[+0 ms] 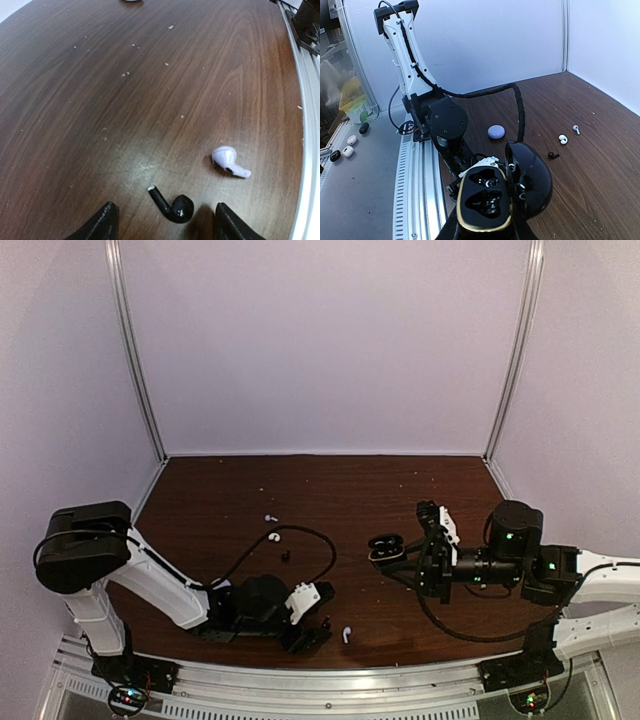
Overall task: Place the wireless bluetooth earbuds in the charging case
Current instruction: Adjust the right earbud at the center of the board, then pick up the right earbud from the center of the board.
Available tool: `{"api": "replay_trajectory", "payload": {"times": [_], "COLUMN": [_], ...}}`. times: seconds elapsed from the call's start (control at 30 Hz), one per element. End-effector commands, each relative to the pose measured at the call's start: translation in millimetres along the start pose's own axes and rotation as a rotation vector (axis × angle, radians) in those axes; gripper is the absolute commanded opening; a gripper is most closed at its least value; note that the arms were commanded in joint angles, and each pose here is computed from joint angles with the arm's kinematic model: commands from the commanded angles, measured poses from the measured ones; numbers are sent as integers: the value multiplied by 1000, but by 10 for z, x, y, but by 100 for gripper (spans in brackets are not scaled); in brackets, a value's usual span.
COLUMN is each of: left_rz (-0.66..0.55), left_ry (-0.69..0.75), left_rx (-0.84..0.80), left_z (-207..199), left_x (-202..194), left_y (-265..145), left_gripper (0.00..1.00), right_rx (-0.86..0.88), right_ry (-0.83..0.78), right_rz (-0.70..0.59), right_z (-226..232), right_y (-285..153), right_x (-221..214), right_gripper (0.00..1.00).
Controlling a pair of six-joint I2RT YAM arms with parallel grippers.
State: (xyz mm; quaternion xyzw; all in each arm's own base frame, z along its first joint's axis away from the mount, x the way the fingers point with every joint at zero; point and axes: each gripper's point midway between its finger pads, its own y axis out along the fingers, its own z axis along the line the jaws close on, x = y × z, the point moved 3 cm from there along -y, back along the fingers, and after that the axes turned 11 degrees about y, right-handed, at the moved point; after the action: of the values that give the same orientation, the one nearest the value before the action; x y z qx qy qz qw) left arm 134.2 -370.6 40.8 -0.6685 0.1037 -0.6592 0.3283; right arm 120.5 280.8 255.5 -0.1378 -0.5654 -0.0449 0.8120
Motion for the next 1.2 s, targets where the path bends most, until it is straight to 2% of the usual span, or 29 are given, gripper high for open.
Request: {"api": "replay_trajectory", "payload": {"times": [0.0,0.17,0.33,0.5,0.7,0.8,0.93,1.07,1.17], "left_rz": [-6,45,36,-50,-273,-301,-320,-292,-293], "left_ry": [-20,1,4,98,210,279,290,322,329], "left_rx": [120,223,280,173,-10,-64,-102,-153,-148], "left_z": [149,290,492,382,326,321,424,420,441], "left_x": [66,-95,-145,-56,56,80,82,52,45], "left_y": [55,-10,-125,-183,-471,-481,-431,-275,-197], "left_gripper": [66,58,49,44,46,47,47,48,46], "right_rx": [-11,20,19,38,81,87,86,85,85], "right_ry": [-5,-20,-18,-24,-12,-13,-21,-22,-23], "right_rz": [-28,-41,-33,-32,-28,-21,-21,-22,-29], "right_z": [-15,20,9,29,51,54,50,49,48], "right_y": [-30,-31,-9,-1,19,23,6,-1,-5], "right_x": [44,24,-1,-14,-121,-162,-191,-209,-201], "right_gripper": [5,5,6,5,5,5,5,5,4]}}
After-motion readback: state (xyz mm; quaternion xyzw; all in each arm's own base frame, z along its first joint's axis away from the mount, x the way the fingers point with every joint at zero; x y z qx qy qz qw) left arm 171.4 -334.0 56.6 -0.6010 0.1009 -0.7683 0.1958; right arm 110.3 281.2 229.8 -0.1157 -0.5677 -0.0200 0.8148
